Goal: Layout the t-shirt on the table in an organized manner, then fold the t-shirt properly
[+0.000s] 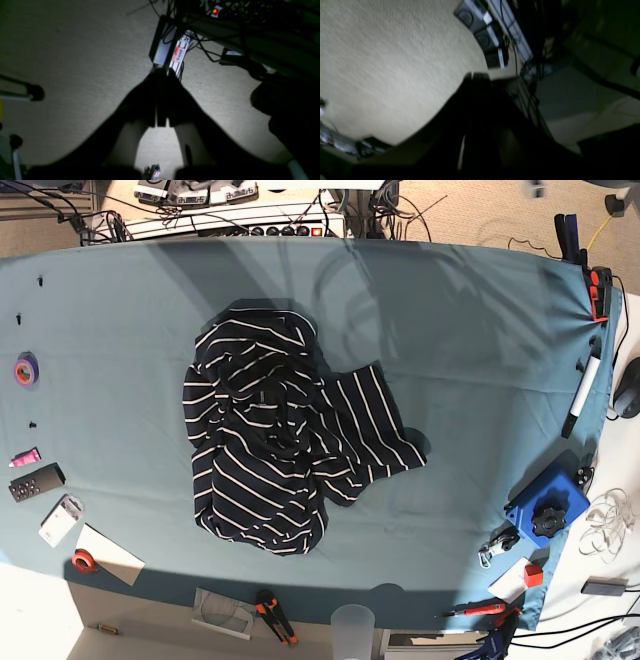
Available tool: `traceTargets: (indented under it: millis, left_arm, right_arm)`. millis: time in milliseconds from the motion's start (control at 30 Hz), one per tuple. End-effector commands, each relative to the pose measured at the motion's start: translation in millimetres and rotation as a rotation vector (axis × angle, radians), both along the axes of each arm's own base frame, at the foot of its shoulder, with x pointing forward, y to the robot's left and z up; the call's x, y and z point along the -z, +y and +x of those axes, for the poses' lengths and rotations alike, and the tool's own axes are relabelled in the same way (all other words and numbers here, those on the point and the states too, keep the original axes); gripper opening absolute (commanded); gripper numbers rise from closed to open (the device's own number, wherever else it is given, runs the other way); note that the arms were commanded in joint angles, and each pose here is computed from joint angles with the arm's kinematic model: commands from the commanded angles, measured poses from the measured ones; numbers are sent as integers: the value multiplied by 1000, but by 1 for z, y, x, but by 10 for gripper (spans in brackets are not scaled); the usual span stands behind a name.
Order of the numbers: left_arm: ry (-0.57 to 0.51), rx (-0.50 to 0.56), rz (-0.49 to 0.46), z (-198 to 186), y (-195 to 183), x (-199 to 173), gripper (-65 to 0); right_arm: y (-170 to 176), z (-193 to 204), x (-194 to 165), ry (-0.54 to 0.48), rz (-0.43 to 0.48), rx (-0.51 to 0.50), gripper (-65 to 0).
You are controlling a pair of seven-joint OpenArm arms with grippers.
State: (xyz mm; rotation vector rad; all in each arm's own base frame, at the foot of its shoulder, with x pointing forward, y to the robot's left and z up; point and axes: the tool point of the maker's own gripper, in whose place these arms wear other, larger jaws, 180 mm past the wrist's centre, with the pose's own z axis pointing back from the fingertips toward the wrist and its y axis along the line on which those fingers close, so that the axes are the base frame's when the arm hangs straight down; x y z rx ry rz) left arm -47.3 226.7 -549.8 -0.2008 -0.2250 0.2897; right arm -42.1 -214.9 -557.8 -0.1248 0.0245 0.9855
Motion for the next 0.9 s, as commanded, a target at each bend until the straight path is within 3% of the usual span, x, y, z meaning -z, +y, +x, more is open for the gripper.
traceTargets:
  millis: [0, 200, 433, 700, 867]
  left_arm:
    - [-4, 14, 11, -3, 6, -10, -650]
    - [-37, 67, 13, 3, 5, -50, -650]
    - [-23, 143, -9, 5, -6, -90, -650]
    - [-8, 181, 97, 22, -3, -140, -650]
    - [-142, 248, 183, 61, -2, -183, -650]
  right_arm:
    - [-7, -1, -6, -5, -12, 15, -650]
    - [-19, -6, -33, 18, 51, 273, -650]
    - [-14, 21, -95, -31, 205, 435, -650]
    - [9, 99, -193, -250, 407, 424, -650]
    - [18, 140, -247, -412, 482, 357, -650]
